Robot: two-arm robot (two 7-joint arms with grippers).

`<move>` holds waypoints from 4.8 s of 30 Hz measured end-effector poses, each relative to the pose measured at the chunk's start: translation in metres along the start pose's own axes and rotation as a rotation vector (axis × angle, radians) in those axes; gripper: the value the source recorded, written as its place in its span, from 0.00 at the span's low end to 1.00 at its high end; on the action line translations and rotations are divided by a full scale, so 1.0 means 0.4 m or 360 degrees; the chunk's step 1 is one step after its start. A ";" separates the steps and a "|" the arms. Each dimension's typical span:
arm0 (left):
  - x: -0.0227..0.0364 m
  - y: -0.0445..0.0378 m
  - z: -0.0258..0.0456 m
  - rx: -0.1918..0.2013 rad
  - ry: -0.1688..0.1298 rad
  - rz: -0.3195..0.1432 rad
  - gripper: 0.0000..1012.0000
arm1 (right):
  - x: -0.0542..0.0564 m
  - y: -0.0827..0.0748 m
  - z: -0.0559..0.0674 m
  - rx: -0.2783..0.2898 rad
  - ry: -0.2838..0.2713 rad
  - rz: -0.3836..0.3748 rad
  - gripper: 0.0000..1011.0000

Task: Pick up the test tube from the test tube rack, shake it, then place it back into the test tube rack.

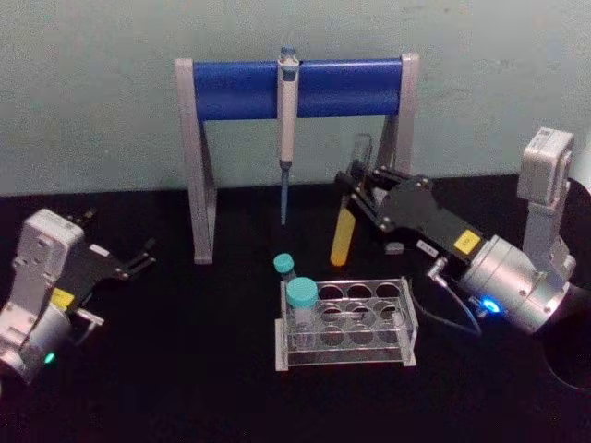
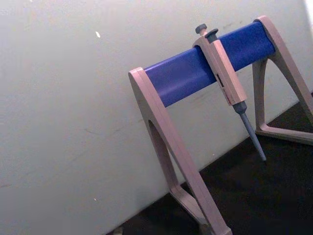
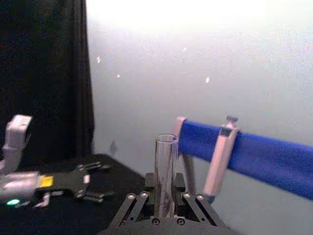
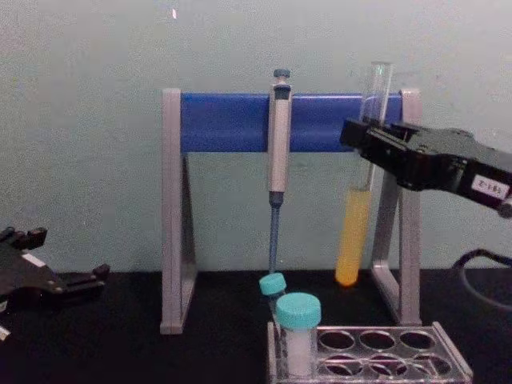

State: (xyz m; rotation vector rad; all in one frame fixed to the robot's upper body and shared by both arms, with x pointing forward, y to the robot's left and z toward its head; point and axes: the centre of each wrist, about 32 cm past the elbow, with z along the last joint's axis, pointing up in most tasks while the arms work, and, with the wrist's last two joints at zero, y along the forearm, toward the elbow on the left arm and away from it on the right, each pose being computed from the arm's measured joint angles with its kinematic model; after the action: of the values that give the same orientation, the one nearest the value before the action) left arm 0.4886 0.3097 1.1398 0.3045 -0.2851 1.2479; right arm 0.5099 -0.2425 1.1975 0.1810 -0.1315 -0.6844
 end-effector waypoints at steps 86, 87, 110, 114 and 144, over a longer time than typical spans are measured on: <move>0.000 0.000 0.000 0.0000 0.0000 0.0000 0.99 | 0.012 0.014 -0.024 0.0008 -0.0052 -0.0148 0.23; 0.000 0.000 0.000 0.0000 0.0000 0.0000 0.99 | 0.012 0.014 -0.023 0.0007 -0.0052 -0.0148 0.23; 0.000 0.000 0.000 0.0000 0.0000 0.0000 0.99 | 0.011 0.012 -0.018 0.0012 -0.0057 -0.0154 0.23; 0.000 0.000 0.000 0.0000 0.0000 0.0000 0.99 | 0.010 0.012 -0.019 0.0012 -0.0056 -0.0154 0.23; 0.000 0.000 0.000 0.0000 0.0000 0.0000 0.99 | -0.015 -0.050 -0.005 0.0004 0.0009 0.0102 0.23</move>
State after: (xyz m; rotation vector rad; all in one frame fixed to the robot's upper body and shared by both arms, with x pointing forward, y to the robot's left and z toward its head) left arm 0.4886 0.3097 1.1398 0.3045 -0.2850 1.2480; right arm 0.4932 -0.2536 1.1909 0.1803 -0.1322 -0.6198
